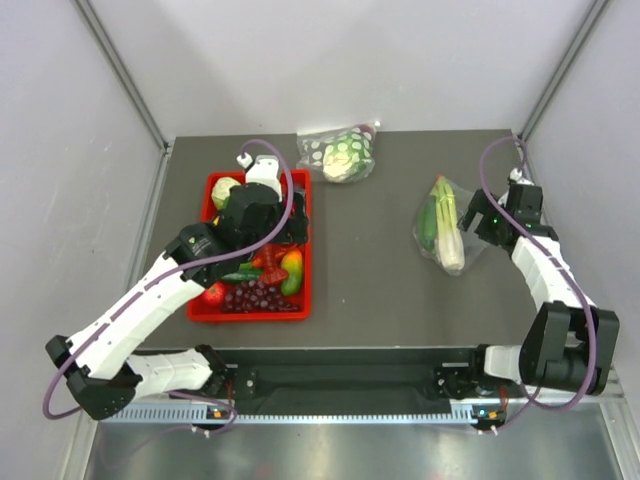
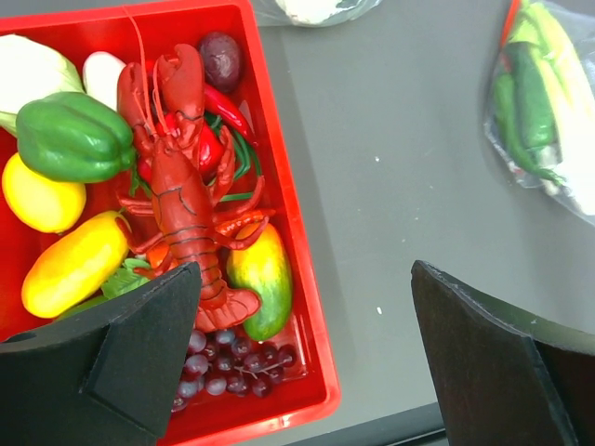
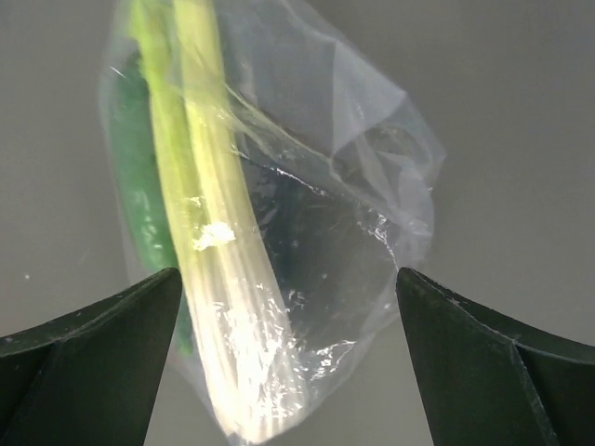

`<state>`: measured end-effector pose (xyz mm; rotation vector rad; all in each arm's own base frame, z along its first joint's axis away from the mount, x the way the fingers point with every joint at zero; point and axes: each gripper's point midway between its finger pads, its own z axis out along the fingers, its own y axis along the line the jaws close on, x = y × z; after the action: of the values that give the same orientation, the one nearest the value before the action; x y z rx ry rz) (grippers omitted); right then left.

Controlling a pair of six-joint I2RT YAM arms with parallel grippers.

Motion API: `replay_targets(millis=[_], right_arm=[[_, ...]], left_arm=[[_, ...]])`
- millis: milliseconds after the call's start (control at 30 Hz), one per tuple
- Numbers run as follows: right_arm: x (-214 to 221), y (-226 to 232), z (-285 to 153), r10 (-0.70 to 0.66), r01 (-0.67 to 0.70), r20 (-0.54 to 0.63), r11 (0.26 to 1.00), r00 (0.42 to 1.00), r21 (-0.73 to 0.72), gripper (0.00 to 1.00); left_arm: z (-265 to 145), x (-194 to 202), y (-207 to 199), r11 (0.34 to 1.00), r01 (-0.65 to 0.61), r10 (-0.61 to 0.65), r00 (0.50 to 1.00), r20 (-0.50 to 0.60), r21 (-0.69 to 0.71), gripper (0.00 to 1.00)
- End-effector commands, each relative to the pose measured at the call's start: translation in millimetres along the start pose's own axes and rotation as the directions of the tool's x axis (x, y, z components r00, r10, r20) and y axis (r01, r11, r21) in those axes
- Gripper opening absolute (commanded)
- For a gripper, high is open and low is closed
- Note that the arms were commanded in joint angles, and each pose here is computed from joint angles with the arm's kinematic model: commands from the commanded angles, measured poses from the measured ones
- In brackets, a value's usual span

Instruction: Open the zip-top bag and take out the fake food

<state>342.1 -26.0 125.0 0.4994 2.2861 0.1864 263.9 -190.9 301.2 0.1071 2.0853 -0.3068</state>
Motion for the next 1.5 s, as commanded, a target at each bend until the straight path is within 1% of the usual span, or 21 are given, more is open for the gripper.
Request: replay_targets(millis=[0,100,200,233,300,333,367,467,567,600,667,867,933,967,1033,1100,1133,1267,1367,1400,1467], right_arm=[[-4,1,16,0.044,-0.043,0.031,0.999,0.999,-0.031,0.97],[8,4,28,0.063,-0.064,-0.008,0.996,0.998,-0.059,0.92],[17,11,36,0.08,-0.084,-0.045,0.99,0.996,-0.109,0.67],[18,18,37,0.08,-0.087,-0.057,0.986,0.995,-0.143,0.48],[21,25,36,0.078,-0.091,-0.079,0.98,0.994,-0.179,0.25],[22,31,34,0.074,-0.091,-0.091,0.975,0.993,-0.202,0.08],[22,38,30,0.066,-0.087,-0.103,0.972,0.993,-0.219,0.01],[17,63,12,0.016,-0.044,-0.097,0.956,0.995,-0.292,0.0],[13,104,-11,-0.066,0.034,-0.071,0.922,0.995,-0.385,0.0],[21,124,-19,-0.105,0.062,-0.078,0.902,0.991,-0.428,0.0],[16,147,-37,-0.11,0.068,-0.059,0.871,0.992,-0.486,0.0],[14,215,-90,-0.136,0.079,-0.033,0.739,0.99,-0.669,0.0],[16,226,-105,-0.147,0.079,-0.033,0.689,0.989,-0.72,0.0],[18,226,-106,-0.153,0.079,-0.036,0.684,0.988,-0.725,0.0],[28,214,-98,-0.19,0.125,-0.017,0.706,0.982,-0.697,0.0],[43,192,-79,-0.214,0.136,-0.051,0.767,0.975,-0.627,0.0],[59,177,-66,-0.237,0.144,-0.081,0.79,0.968,-0.596,0.0],[89,133,-29,-0.248,0.158,-0.161,0.888,0.955,-0.431,0.0],[88,106,-13,-0.203,0.157,-0.152,0.95,0.967,-0.271,0.0],[83,90,-8,-0.182,0.157,-0.136,0.972,0.974,-0.176,0.0],[68,80,-10,-0.155,0.147,-0.105,0.986,0.982,-0.083,0.04]], left_arm=[[3,-8,-1,1.0,-0.005,0.005,1.0,0.02,0.011,0.99],[3,-11,2,1.0,0.0,0.0,1.0,0.028,0.005,0.99],[5,-11,4,1.0,-0.011,0.011,1.0,0.025,0.0,0.99],[7,-11,5,1.0,-0.015,0.015,1.0,0.021,0.0,0.99],[8,-12,6,1.0,-0.025,0.025,0.999,0.02,-0.005,0.99],[8,-12,7,1.0,-0.028,0.028,0.999,0.019,-0.006,0.99],[8,-13,7,0.999,-0.032,0.032,0.999,0.021,-0.009,0.99],[7,-15,10,0.999,-0.028,0.028,0.999,0.029,-0.016,0.99],[6,-15,13,1.0,-0.023,0.024,0.999,0.032,-0.02,0.99],[7,-14,14,1.0,-0.021,0.022,0.999,0.029,-0.021,0.99],[6,-13,15,1.0,-0.021,0.022,0.999,0.029,-0.018,0.99],[2,-13,18,1.0,-0.019,0.02,0.999,0.036,-0.019,0.99],[2,-12,20,0.999,-0.022,0.023,0.999,0.035,-0.026,0.99],[2,-13,20,0.999,-0.02,0.021,0.999,0.036,-0.025,0.99],[3,-11,20,1.0,-0.017,0.018,0.999,0.035,-0.025,0.99],[3,-11,20,1.0,-0.008,0.009,0.999,0.036,-0.019,0.99],[3,-9,19,1.0,-0.006,0.006,0.999,0.034,-0.015,0.99],[3,-4,18,1.0,-0.015,0.015,1.0,0.027,0.005,0.99],[3,3,20,1.0,-0.024,0.024,1.0,0.01,0.003,0.99],[3,4,20,1.0,-0.024,0.024,1.0,0.011,0.005,0.99],[4,8,21,1.0,-0.03,0.03,1.0,0.0,0.002,0.99]])
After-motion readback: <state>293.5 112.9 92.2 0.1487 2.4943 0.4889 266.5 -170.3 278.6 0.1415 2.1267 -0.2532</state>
